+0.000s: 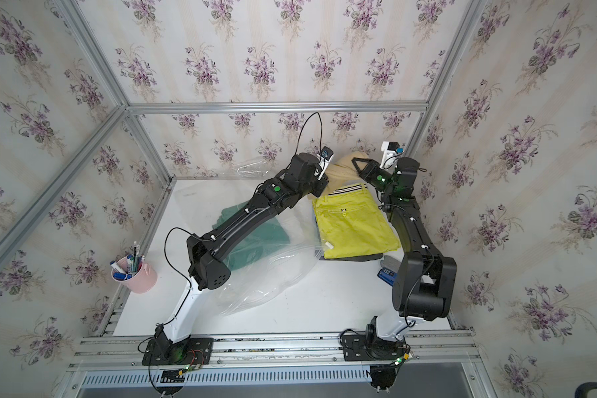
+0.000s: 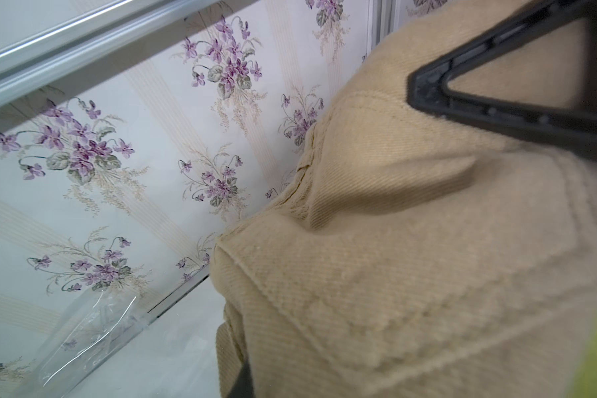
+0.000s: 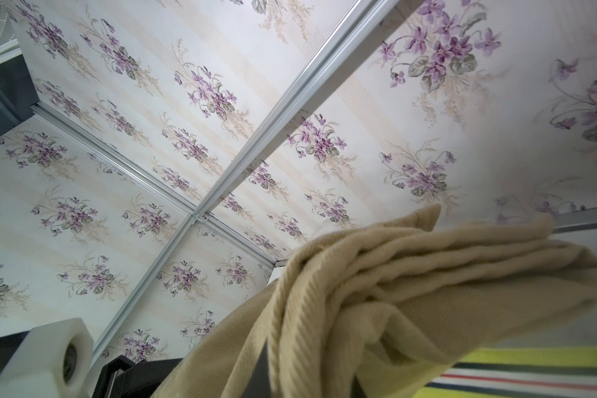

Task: Take the trousers out of the vacuum bag
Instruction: Place the trousers at the center of the board.

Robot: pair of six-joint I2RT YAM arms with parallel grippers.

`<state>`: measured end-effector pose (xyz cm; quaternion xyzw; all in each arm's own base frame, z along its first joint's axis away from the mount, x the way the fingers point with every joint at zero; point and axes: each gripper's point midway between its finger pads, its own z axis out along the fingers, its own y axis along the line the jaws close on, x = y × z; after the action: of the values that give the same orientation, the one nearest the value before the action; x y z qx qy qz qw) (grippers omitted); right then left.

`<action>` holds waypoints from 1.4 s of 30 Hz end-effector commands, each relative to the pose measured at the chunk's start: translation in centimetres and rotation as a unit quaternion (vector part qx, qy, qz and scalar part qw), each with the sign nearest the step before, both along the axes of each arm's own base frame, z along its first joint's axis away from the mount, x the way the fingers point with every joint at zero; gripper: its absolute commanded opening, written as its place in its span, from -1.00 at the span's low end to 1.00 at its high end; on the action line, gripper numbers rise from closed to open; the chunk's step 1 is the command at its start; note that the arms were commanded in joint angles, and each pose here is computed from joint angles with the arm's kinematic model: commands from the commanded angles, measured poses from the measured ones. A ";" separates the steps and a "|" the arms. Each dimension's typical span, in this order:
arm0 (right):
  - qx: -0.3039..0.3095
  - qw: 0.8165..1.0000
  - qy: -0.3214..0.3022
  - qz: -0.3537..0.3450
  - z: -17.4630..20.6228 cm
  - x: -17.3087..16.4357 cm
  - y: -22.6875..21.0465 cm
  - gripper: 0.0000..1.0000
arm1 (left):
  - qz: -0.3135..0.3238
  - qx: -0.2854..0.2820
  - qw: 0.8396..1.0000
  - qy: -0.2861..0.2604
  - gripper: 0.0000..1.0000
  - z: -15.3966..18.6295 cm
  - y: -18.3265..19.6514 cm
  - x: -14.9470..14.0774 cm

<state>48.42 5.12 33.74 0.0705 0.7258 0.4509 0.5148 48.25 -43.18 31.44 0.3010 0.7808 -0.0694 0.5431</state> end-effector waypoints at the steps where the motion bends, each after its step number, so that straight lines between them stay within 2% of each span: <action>1: -0.014 1.000 0.001 -0.026 -0.9 -1.2 -1.3 -1.00 | 0.026 -0.027 0.999 -0.018 -0.77 1.7 0.0 -0.7; 8: -0.032 0.992 0.085 -0.092 -6.2 -4.5 -4.6 -1.00 | 0.025 0.004 0.999 0.021 -0.76 -3.6 -1.7 -4.3; 15: -0.054 0.979 0.155 -0.122 -10.9 -6.2 -6.2 -1.00 | 0.010 0.023 0.997 0.068 -0.73 -8.2 -3.4 -6.8; 19: -0.050 0.974 0.181 -0.130 -12.7 -7.5 -6.4 -1.00 | -0.003 0.033 0.996 0.086 -0.62 -10.2 -4.4 -8.6; 24: -0.049 0.955 0.235 -0.171 -15.4 -9.9 -8.0 -1.00 | -0.015 0.055 0.993 0.108 -0.46 -12.9 -5.0 -10.8; 29: -0.047 0.949 0.251 -0.187 -16.4 -11.8 -8.5 -1.00 | -0.029 0.078 0.989 0.125 -0.17 -14.9 -5.3 -12.9; 30: -0.047 0.948 0.253 -0.188 -16.6 -12.0 -8.5 -1.00 | -0.034 0.082 0.988 0.130 -0.01 -15.2 -5.4 -13.5; 32: -0.051 0.946 0.255 -0.192 -16.7 -12.3 -8.6 -0.98 | -0.045 0.085 0.986 0.138 0.45 -15.4 -5.3 -14.6; 34: -0.059 0.942 0.262 -0.201 -17.0 -12.6 -9.0 -0.87 | -0.052 0.082 0.984 0.149 0.81 -15.4 -5.0 -15.7; 36: -0.071 0.936 0.270 -0.215 -17.3 -12.9 -9.6 -0.79 | -0.058 0.074 0.983 0.157 0.99 -14.7 -4.2 -16.9; 38: -0.083 0.928 0.277 -0.233 -17.6 -13.2 -10.2 -0.59 | -0.061 0.063 0.982 0.168 1.00 -14.0 -3.2 -18.1; 40: -0.096 0.919 0.283 -0.255 -17.6 -13.6 -11.1 -0.14 | -0.063 0.048 0.980 0.180 1.00 -13.2 -1.8 -19.3; 42: -0.108 0.912 0.285 -0.274 -17.5 -13.8 -11.9 0.17 | -0.067 0.030 0.979 0.193 1.00 -12.3 -0.7 -20.5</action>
<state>35.06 -5.07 16.31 0.3222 0.8355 0.2216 0.3860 28.99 -44.33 17.97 0.3674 0.8455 -0.1004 0.3743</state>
